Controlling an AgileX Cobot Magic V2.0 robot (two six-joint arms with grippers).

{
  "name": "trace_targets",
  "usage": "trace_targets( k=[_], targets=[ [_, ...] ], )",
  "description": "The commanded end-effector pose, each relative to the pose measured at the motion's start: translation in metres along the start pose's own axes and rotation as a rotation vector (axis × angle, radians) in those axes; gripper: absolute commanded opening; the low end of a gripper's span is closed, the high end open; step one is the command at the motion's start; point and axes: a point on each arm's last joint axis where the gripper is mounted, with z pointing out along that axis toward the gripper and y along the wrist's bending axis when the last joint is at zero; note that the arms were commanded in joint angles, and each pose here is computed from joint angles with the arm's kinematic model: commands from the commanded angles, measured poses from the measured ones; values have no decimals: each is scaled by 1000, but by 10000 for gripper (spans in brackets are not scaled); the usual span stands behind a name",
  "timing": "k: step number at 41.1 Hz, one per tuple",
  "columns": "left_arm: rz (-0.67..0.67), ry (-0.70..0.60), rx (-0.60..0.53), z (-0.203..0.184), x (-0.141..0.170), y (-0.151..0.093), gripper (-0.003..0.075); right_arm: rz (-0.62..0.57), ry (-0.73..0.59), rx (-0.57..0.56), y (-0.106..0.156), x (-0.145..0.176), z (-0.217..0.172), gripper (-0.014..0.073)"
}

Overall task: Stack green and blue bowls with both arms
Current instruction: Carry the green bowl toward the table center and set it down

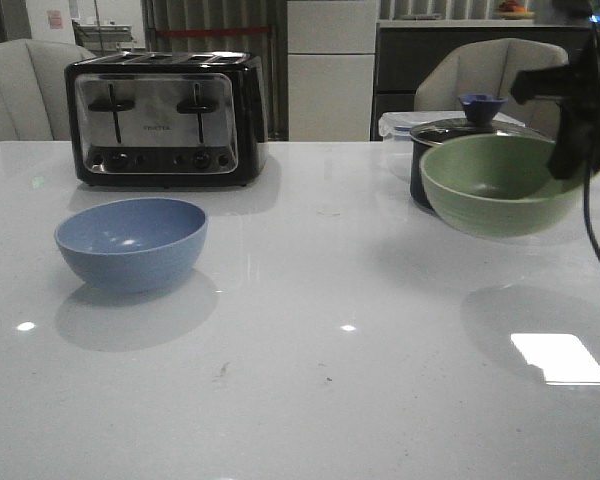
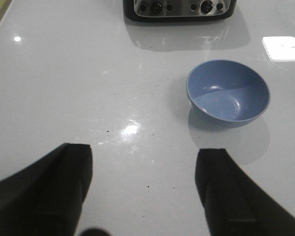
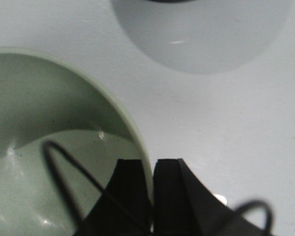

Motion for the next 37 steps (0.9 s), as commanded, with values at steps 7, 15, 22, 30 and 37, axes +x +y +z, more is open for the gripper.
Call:
trace_targets(
  k=[7,15,22,30,37],
  targets=[
    [-1,-93,8,-4,-14,-1,507,-188,-88,-140,83,13,-30,38],
    [-1,-93,8,-4,-14,-1,507,-278,-74,-193,120,48,-8,38],
    [-1,-93,8,-4,-14,-1,507,-250,-75,-211,122,64,6,38],
    [-1,-93,8,-4,-14,-1,507,-249,-57,-205,121,68,14,38],
    [-1,-93,8,-4,-14,-1,507,-247,-24,-192,122,70,37,40]
  ],
)
